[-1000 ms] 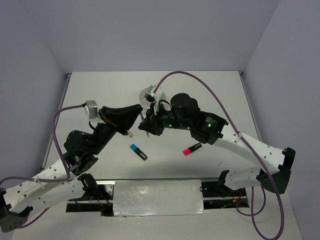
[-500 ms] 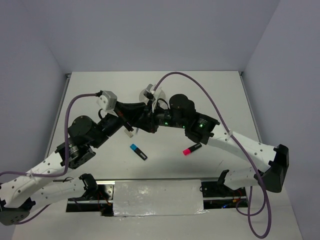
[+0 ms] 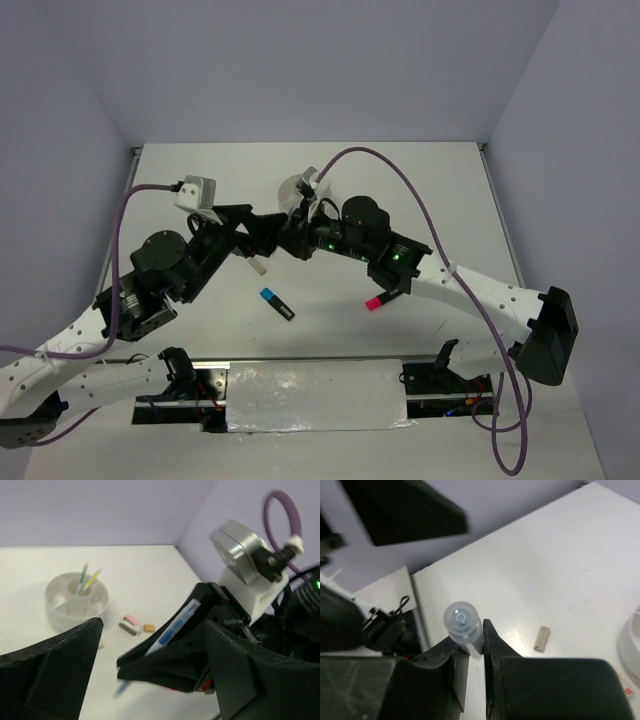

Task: Sort the stationery into containers
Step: Close the pen cap on the pen, then place the pen in the storage box.

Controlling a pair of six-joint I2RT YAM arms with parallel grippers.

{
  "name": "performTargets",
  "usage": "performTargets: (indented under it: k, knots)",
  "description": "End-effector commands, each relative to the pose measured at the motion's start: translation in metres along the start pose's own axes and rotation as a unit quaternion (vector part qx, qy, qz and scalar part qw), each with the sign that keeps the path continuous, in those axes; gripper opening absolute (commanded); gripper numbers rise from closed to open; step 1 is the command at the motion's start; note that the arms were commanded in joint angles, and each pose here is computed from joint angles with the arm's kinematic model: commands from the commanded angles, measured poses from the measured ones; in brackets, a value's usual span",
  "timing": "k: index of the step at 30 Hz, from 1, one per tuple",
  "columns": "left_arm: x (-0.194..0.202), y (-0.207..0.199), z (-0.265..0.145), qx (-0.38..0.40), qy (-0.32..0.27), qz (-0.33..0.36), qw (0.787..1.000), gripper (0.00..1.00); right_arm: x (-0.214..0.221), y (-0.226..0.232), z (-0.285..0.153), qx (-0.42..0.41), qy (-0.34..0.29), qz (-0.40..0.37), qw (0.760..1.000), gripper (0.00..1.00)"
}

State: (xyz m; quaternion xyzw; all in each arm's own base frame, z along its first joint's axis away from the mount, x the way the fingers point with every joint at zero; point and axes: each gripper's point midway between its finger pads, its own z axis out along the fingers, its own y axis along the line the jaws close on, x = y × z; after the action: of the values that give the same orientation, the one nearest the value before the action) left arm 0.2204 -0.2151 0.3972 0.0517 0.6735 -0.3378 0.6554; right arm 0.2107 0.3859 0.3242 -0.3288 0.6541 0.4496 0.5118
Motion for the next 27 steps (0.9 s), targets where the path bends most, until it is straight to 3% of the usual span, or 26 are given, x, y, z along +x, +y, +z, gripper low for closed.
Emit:
performTargets:
  k: [1,3,6,9,14,19,22,23,24,27]
  knots:
    - [-0.043,0.035,-0.018,-0.147,-0.041,-0.083,0.985,0.97,-0.021,-0.026,0.003,0.055,-0.058,-0.012,0.997,0.00]
    - [-0.046,0.056,-0.029,-0.219,-0.034,-0.093,0.971,0.99,-0.013,-0.037,0.003,0.073,-0.052,-0.013,0.996,0.00]
    - [-0.075,0.071,-0.043,-0.276,-0.069,-0.105,0.953,0.99,-0.010,-0.058,-0.001,0.113,-0.057,-0.014,0.992,0.00]
    - [-0.073,0.079,-0.053,-0.302,-0.039,-0.070,0.950,0.99,-0.018,-0.096,-0.009,0.172,-0.081,-0.015,0.982,0.00]
    - [0.004,0.066,-0.043,-0.213,0.114,0.046,0.969,0.99,-0.025,-0.176,-0.005,0.255,-0.096,-0.014,0.962,0.00]
    - [0.081,0.092,-0.065,-0.210,0.218,0.102,0.948,0.99,-0.021,-0.232,0.020,0.280,-0.074,-0.025,0.957,0.00]
    - [0.099,0.103,-0.078,-0.195,0.235,0.134,0.943,0.99,-0.019,-0.256,0.033,0.287,-0.065,-0.035,0.955,0.01]
    - [0.090,0.100,-0.079,-0.178,0.205,0.124,0.955,0.99,-0.019,-0.262,0.034,0.297,-0.064,-0.039,0.952,0.01]
    - [0.100,0.107,-0.081,-0.177,0.203,0.131,0.954,0.99,-0.016,-0.266,0.037,0.301,-0.059,-0.042,0.951,0.01]
    - [0.083,0.105,-0.090,-0.172,0.169,0.106,0.965,0.99,-0.011,-0.279,0.048,0.309,-0.048,-0.050,0.949,0.02]
